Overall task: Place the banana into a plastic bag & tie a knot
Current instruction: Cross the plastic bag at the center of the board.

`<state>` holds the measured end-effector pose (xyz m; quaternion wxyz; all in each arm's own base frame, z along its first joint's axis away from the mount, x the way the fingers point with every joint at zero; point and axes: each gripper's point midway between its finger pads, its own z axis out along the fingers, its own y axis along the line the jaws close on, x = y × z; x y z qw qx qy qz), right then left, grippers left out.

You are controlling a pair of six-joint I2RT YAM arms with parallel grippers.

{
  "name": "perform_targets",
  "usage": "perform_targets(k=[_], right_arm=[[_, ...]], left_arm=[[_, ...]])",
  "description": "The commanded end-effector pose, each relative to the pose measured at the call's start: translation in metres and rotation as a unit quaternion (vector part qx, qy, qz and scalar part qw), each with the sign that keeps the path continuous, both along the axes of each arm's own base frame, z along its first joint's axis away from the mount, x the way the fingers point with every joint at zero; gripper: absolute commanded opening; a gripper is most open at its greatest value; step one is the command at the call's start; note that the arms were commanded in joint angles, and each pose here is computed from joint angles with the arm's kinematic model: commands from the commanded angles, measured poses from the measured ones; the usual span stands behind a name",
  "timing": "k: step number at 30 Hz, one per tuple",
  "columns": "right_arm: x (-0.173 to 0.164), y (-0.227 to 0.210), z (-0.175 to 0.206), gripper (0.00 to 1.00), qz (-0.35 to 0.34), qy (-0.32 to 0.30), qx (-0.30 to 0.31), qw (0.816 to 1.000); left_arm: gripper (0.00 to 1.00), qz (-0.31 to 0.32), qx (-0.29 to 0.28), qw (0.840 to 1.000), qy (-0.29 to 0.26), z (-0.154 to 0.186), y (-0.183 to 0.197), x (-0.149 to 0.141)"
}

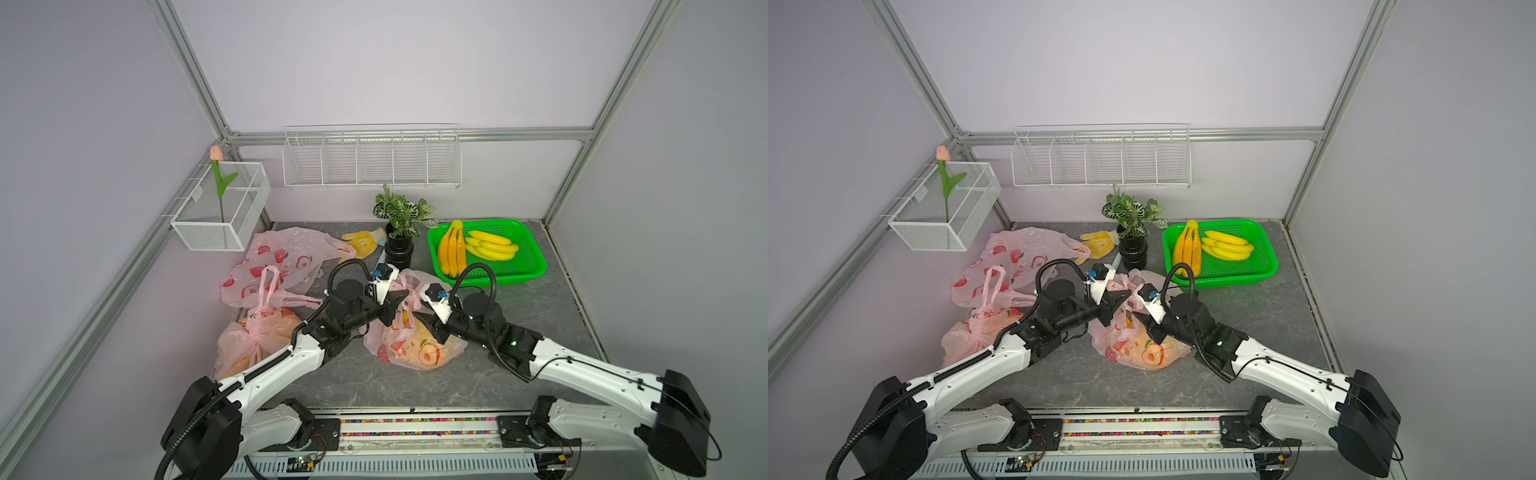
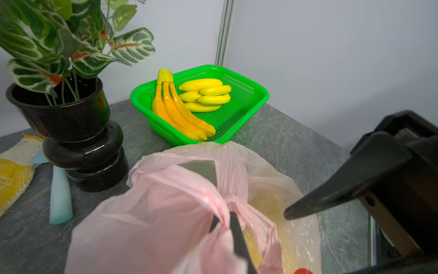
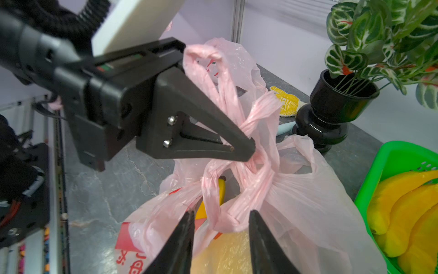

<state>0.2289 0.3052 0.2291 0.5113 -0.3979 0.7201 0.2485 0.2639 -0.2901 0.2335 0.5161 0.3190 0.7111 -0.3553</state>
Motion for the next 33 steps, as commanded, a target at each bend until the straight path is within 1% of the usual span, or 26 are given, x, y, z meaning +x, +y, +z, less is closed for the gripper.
perform_targets(k=[1, 6, 8, 10, 12, 16, 19, 22, 24, 27, 29, 33], right_arm=[[-0.009, -0.006, 0.001, 0.51, 0.036, 0.006, -0.027, 0.999], [-0.001, -0.002, -0.003, 0.62, 0.059, -0.023, -0.06, 0.996], [-0.001, 0.002, -0.007, 0.68, 0.075, -0.025, -0.071, 0.994], [0.001, 0.007, -0.009, 0.72, 0.086, -0.026, -0.079, 0.993], [0.002, 0.011, -0.011, 0.74, 0.095, -0.026, -0.08, 0.992], [0.006, 0.017, -0.015, 0.74, 0.098, -0.032, -0.081, 0.991], [0.012, 0.021, -0.023, 0.66, 0.096, -0.032, -0.089, 0.991], [0.018, 0.024, -0.031, 0.53, 0.089, -0.025, -0.097, 0.991], [0.024, 0.025, -0.032, 0.47, 0.078, -0.028, -0.099, 0.992], [0.027, 0.026, -0.025, 0.42, 0.069, -0.039, -0.081, 0.994], [0.026, 0.027, -0.019, 0.37, 0.068, -0.043, -0.066, 0.995], [0.026, 0.026, -0.013, 0.22, 0.059, -0.041, -0.044, 0.996]], left_arm=[[0.0, -0.019, -0.022, 0.999, -0.032, 0.012, 0.001, -0.009], [0.0, -0.057, -0.037, 0.995, -0.076, 0.017, 0.0, -0.025], [0.0, -0.081, -0.037, 0.992, -0.093, 0.018, -0.001, -0.034], [0.0, -0.095, -0.037, 0.989, -0.104, 0.019, -0.003, -0.039], [0.0, -0.104, -0.035, 0.988, -0.112, 0.018, -0.003, -0.042], [0.0, -0.122, -0.035, 0.985, -0.12, 0.018, -0.005, -0.048], [0.0, -0.14, -0.037, 0.982, -0.124, 0.019, -0.006, -0.055], [0.0, -0.152, -0.039, 0.979, -0.127, 0.02, -0.007, -0.059], [0.0, -0.156, -0.04, 0.978, -0.13, 0.021, -0.007, -0.061], [0.0, -0.163, -0.04, 0.977, -0.129, 0.02, -0.007, -0.064], [0.0, -0.165, -0.039, 0.977, -0.128, 0.019, -0.008, -0.064], [0.0, -0.161, -0.037, 0.978, -0.128, 0.02, -0.007, -0.063]])
